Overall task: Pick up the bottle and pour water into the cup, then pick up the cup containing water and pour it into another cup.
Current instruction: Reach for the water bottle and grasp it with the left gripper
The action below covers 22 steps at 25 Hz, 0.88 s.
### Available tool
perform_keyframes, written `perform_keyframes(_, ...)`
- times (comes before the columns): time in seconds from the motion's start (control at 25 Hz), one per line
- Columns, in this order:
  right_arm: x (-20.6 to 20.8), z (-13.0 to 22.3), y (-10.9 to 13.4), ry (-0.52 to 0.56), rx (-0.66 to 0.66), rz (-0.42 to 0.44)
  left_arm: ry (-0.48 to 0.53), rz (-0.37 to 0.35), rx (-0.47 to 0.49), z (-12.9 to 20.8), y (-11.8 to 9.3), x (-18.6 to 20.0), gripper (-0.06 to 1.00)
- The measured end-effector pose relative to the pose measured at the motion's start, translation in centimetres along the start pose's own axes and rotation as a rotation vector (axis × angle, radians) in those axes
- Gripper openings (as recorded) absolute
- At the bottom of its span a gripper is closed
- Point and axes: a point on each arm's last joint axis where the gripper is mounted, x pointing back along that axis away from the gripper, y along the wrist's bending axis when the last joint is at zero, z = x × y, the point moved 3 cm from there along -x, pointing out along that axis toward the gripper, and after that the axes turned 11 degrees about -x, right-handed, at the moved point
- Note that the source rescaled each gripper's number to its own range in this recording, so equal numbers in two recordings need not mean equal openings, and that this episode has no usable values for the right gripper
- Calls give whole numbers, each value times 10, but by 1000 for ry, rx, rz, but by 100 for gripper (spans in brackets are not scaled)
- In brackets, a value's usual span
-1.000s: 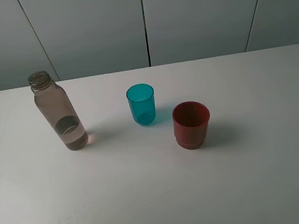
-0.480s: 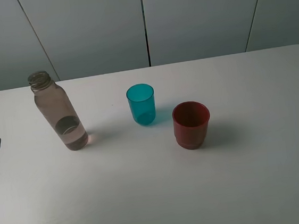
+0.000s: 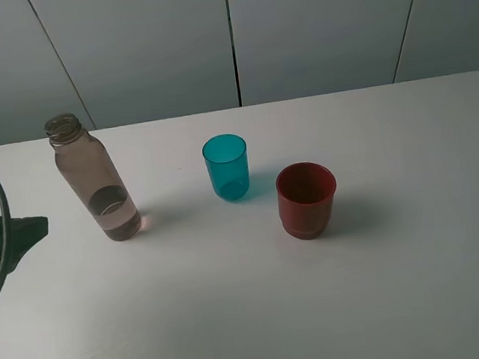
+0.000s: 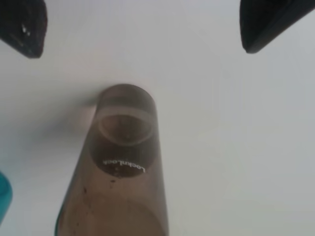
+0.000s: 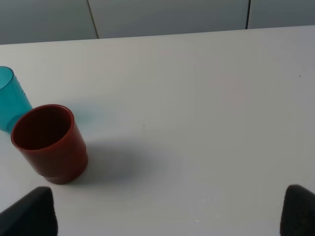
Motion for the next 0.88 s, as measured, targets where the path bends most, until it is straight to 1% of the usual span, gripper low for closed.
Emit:
perform_keyframes(0.16,0,0,0,0,0,0,-53,-42,3,3,3,-1,100)
perform_keyframes(0.36,0,0,0,0,0,0,-72,-53,-23,4,4,-4,100)
perform_keyframes(0.72,0,0,0,0,0,0,15,-33,-41,15,2,-31,100)
perform_keyframes(0.88,0,0,0,0,-2,0,38,-20,-82,20,0,-40,100)
